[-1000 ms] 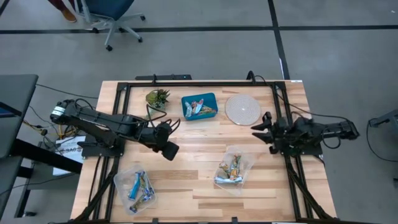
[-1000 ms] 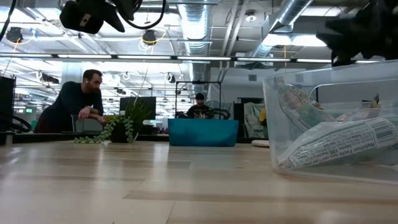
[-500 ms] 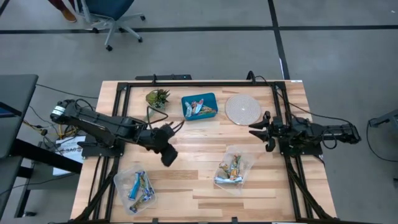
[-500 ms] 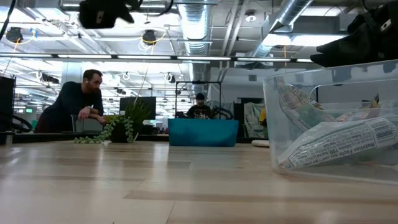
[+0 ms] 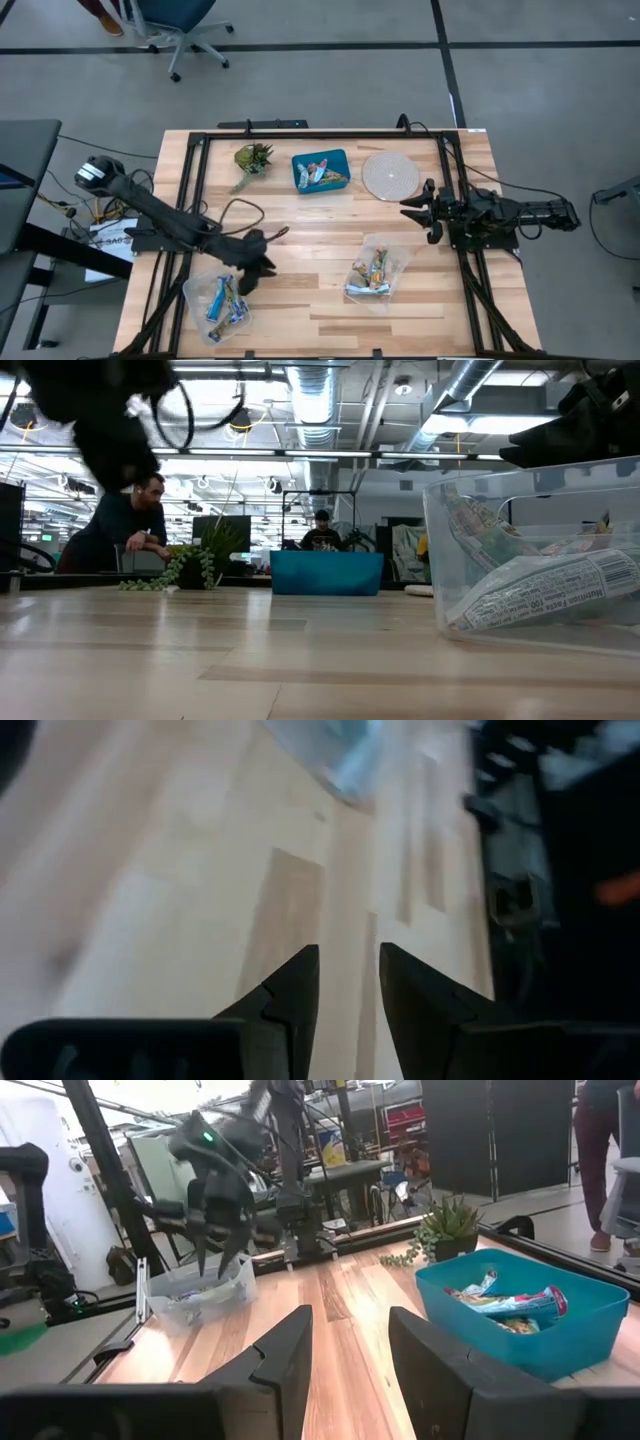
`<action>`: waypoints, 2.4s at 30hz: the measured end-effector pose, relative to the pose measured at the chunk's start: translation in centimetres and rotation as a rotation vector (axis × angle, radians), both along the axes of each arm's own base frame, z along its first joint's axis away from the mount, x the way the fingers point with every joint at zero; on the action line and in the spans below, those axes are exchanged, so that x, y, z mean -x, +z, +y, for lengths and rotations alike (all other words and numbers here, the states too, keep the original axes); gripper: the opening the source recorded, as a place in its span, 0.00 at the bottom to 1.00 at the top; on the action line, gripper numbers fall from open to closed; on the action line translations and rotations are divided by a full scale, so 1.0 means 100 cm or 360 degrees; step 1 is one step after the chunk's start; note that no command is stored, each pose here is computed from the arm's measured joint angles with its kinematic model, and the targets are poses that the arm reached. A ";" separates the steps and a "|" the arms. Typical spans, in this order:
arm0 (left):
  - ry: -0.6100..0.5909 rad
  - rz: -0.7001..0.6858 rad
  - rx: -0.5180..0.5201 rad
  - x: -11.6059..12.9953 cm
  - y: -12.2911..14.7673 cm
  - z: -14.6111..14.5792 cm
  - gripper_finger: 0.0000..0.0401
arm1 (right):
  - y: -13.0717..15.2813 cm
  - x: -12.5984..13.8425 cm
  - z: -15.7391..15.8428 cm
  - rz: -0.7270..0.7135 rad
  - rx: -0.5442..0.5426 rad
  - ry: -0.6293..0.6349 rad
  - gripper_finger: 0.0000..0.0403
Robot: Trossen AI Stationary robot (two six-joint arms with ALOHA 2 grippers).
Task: Pick and place Granola Bars by type
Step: Return to Home Position
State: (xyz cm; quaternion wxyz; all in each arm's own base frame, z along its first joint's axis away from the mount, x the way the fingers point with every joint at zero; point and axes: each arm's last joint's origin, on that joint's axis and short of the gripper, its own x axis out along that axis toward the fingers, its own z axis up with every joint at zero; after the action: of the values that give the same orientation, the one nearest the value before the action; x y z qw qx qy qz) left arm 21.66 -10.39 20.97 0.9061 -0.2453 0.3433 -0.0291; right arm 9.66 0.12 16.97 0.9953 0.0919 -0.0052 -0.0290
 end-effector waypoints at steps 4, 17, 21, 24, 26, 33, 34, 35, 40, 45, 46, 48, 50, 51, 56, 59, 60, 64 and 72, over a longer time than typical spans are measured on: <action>-0.0221 -0.0099 0.0076 0.026 -0.036 0.008 0.25 | 0.000 0.000 0.000 -0.0004 -0.0001 -0.0001 0.31; -0.0416 -0.0375 -0.0082 0.086 -0.065 0.037 0.25 | 0.000 0.000 0.000 -0.0004 -0.0001 -0.0003 0.31; -0.0414 -0.0466 -0.0114 0.093 -0.067 0.042 0.25 | 0.000 0.000 0.000 -0.0004 -0.0001 -0.0003 0.31; -0.0390 -0.0550 -0.0159 0.096 -0.064 0.044 0.25 | 0.000 0.000 0.000 -0.0005 -0.0001 -0.0003 0.31; -0.0368 -0.0592 -0.0199 0.097 -0.062 0.046 0.25 | 0.000 0.000 0.000 -0.0005 -0.0001 -0.0003 0.31; -0.0289 -0.0723 -0.0333 0.099 -0.055 0.050 0.25 | 0.000 0.000 0.000 -0.0006 -0.0001 -0.0003 0.31; -0.0292 -0.0739 -0.0343 0.099 -0.054 0.050 0.25 | 0.000 0.000 0.000 -0.0006 -0.0001 -0.0003 0.31; -0.0297 -0.0755 -0.0350 0.100 -0.054 0.050 0.25 | 0.000 0.000 0.000 -0.0006 -0.0001 -0.0003 0.31; -0.0359 -0.0825 -0.0296 0.104 -0.062 0.051 0.25 | 0.000 0.000 0.000 -0.0006 -0.0001 -0.0003 0.31; -0.0387 -0.0919 -0.0307 0.106 -0.056 0.051 0.25 | 0.000 0.000 0.000 -0.0006 -0.0001 -0.0003 0.31; -0.0358 -0.0935 -0.0316 0.107 -0.055 0.052 0.25 | 0.000 0.000 0.000 -0.0006 -0.0001 -0.0003 0.31; -0.0307 -0.0978 -0.0340 0.107 -0.052 0.053 0.25 | 0.000 0.000 0.000 -0.0006 -0.0001 -0.0003 0.31; -0.0281 -0.1038 -0.0362 0.109 -0.049 0.055 0.25 | 0.000 0.000 0.000 -0.0006 -0.0001 -0.0003 0.31; -0.0273 -0.1071 -0.0367 0.110 -0.047 0.056 0.25 | 0.000 0.000 0.000 -0.0006 -0.0001 -0.0003 0.31; -0.0324 -0.1144 -0.0357 0.115 -0.043 0.063 0.25 | 0.000 0.000 0.000 -0.0006 -0.0001 -0.0003 0.31; -0.0301 -0.1186 -0.0370 0.117 -0.042 0.069 0.25 | 0.000 0.000 0.000 -0.0006 -0.0001 -0.0002 0.31; -0.0280 -0.1208 -0.0381 0.118 -0.040 0.070 0.25 | 0.000 0.000 0.000 -0.0006 -0.0001 -0.0002 0.31; -0.0180 -0.1236 -0.0438 0.120 -0.039 0.077 0.25 | 0.000 0.000 0.000 -0.0006 -0.0001 -0.0002 0.31; 0.0120 -0.1244 -0.0557 0.122 -0.036 0.086 0.25 | 0.000 0.000 0.000 -0.0007 -0.0001 -0.0002 0.31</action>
State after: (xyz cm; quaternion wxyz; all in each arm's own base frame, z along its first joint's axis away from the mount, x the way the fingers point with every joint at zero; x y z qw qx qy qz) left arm 9.48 -1.79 17.33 0.9965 -0.0707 -0.0352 -0.0279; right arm 9.65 0.11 17.02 0.9953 0.0924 -0.0074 -0.0296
